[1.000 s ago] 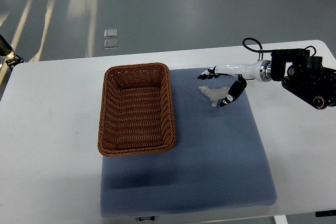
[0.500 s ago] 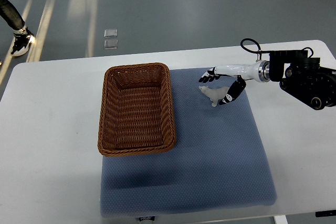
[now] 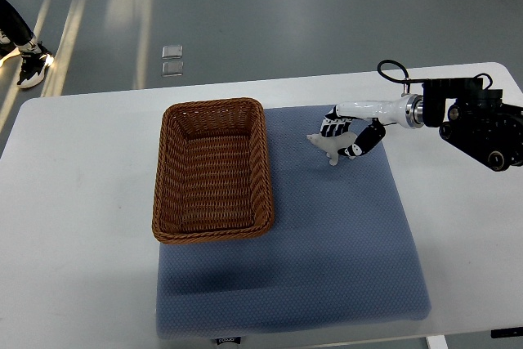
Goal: Place white bear in brown basket with right hand
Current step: 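Close the right hand fingers around the white bear and lift it, then carry the held bear with the right hand over the brown basket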
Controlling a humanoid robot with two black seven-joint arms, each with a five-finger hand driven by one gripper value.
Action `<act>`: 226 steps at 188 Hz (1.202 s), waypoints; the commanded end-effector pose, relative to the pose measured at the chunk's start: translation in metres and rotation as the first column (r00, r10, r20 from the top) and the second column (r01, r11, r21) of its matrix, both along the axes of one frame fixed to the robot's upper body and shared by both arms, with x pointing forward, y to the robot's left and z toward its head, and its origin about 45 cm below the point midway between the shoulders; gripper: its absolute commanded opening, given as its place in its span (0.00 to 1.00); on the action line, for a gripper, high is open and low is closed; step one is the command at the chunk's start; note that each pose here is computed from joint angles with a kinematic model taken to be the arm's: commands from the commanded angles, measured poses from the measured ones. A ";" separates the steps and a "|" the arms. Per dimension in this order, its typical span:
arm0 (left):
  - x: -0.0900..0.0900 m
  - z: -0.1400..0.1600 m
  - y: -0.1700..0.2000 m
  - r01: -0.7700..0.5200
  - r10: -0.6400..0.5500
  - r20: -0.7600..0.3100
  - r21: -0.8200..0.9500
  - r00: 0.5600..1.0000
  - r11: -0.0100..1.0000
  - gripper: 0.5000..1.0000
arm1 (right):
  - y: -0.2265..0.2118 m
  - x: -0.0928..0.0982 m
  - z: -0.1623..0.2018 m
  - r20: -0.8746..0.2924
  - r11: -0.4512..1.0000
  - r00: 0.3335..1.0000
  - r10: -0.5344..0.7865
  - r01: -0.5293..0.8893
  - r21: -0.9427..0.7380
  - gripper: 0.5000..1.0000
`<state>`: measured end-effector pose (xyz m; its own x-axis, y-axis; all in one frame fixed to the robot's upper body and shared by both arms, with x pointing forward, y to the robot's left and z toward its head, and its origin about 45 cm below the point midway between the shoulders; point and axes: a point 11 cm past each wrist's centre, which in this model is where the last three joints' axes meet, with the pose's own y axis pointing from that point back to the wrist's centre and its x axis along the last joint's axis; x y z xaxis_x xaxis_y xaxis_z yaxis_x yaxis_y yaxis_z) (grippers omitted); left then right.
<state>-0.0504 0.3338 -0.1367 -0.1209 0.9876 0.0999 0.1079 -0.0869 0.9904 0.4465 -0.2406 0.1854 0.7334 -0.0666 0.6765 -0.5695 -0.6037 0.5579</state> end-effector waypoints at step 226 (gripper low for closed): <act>0.000 0.000 0.000 0.000 0.000 0.000 0.000 1.000 1.000 1.00 | 0.220 -0.015 0.092 0.151 0.880 0.902 0.404 -0.429 0.205 0.00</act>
